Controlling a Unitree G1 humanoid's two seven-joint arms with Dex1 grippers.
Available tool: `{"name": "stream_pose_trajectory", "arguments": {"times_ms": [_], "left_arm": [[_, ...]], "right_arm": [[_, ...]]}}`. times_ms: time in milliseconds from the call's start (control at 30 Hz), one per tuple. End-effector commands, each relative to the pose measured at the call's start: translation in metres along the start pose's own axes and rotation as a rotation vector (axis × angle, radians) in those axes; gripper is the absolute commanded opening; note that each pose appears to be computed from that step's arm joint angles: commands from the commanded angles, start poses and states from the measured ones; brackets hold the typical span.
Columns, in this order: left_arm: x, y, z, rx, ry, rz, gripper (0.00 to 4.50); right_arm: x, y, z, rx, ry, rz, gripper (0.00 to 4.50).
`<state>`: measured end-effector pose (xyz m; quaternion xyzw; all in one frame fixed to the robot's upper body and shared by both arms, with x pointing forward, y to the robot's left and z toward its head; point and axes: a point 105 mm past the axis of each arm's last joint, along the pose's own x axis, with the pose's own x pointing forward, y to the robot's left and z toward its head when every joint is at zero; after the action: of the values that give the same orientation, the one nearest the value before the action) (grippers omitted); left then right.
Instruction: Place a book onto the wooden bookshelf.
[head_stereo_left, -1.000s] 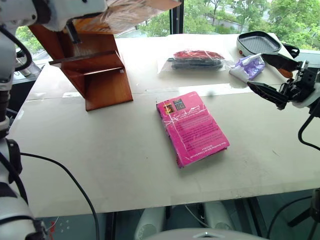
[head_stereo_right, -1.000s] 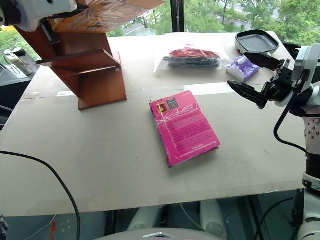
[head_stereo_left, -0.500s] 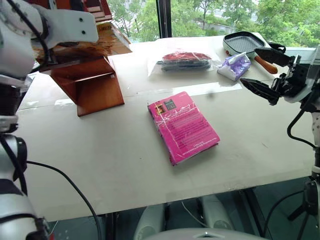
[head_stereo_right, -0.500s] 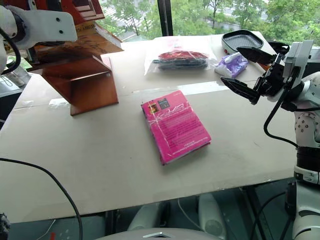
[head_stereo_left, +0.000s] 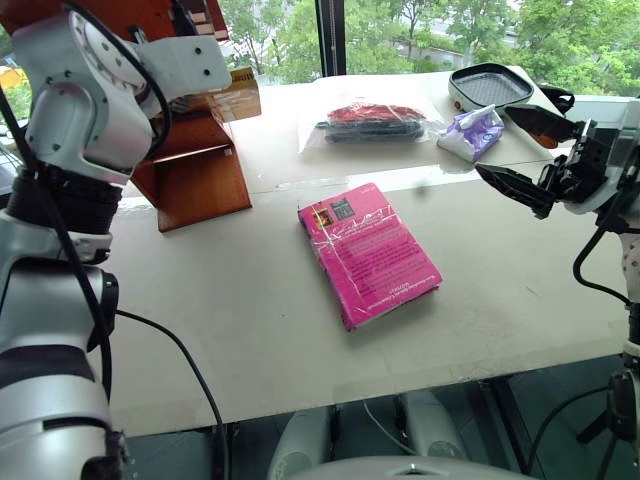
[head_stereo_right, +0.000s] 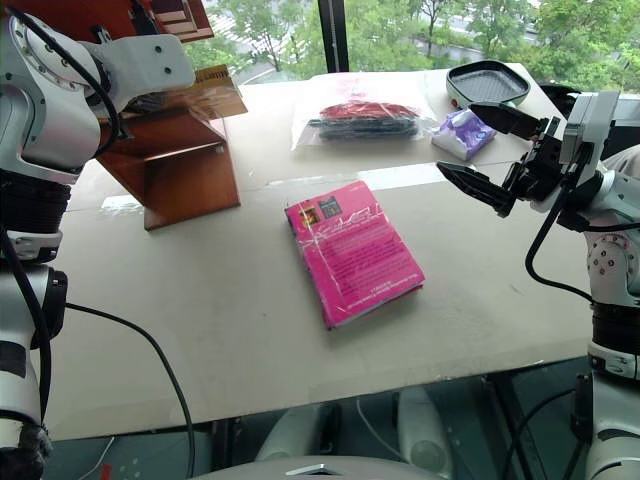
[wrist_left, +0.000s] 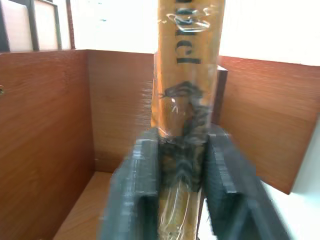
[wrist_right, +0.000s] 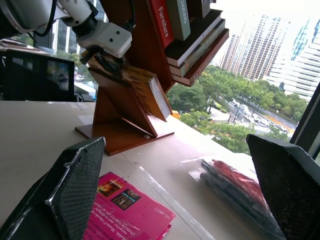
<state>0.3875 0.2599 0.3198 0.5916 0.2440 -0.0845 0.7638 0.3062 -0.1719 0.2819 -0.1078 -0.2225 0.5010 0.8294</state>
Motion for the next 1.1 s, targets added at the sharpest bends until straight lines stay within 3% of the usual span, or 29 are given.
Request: {"name": "stream_pose_trajectory", "arguments": {"times_ms": [33, 133, 267, 433, 633, 800, 1100], "left_arm": [[-0.025, 0.018, -0.004, -0.041, -0.056, 0.069, 2.97], [-0.054, 0.020, 0.006, -0.102, -0.182, 0.067, 4.40], [-0.097, -0.004, 0.017, -0.172, -0.475, -0.066, 4.40], [-0.122, -0.057, 0.047, -0.341, -0.820, -0.330, 4.40], [-0.091, -0.119, 0.069, -0.560, -1.041, -0.459, 4.40], [-0.052, -0.170, 0.044, -0.751, -0.981, -0.520, 4.40], [-0.033, -0.227, -0.021, -0.841, -0.816, -0.547, 4.40]], "right_arm": [[-0.004, 0.001, 0.016, -0.034, -0.022, 0.011, 4.50], [-0.010, -0.002, 0.021, -0.031, -0.028, 0.001, 4.50], [-0.013, -0.003, 0.023, -0.026, -0.028, -0.018, 4.50], [-0.021, -0.007, 0.027, -0.007, -0.048, -0.049, 4.50], [-0.036, -0.004, 0.022, 0.051, -0.016, -0.110, 4.50], [-0.071, 0.011, 0.004, 0.100, 0.146, -0.191, 4.50], [-0.159, 0.052, -0.034, 0.201, 0.579, -0.334, 4.50]]}}
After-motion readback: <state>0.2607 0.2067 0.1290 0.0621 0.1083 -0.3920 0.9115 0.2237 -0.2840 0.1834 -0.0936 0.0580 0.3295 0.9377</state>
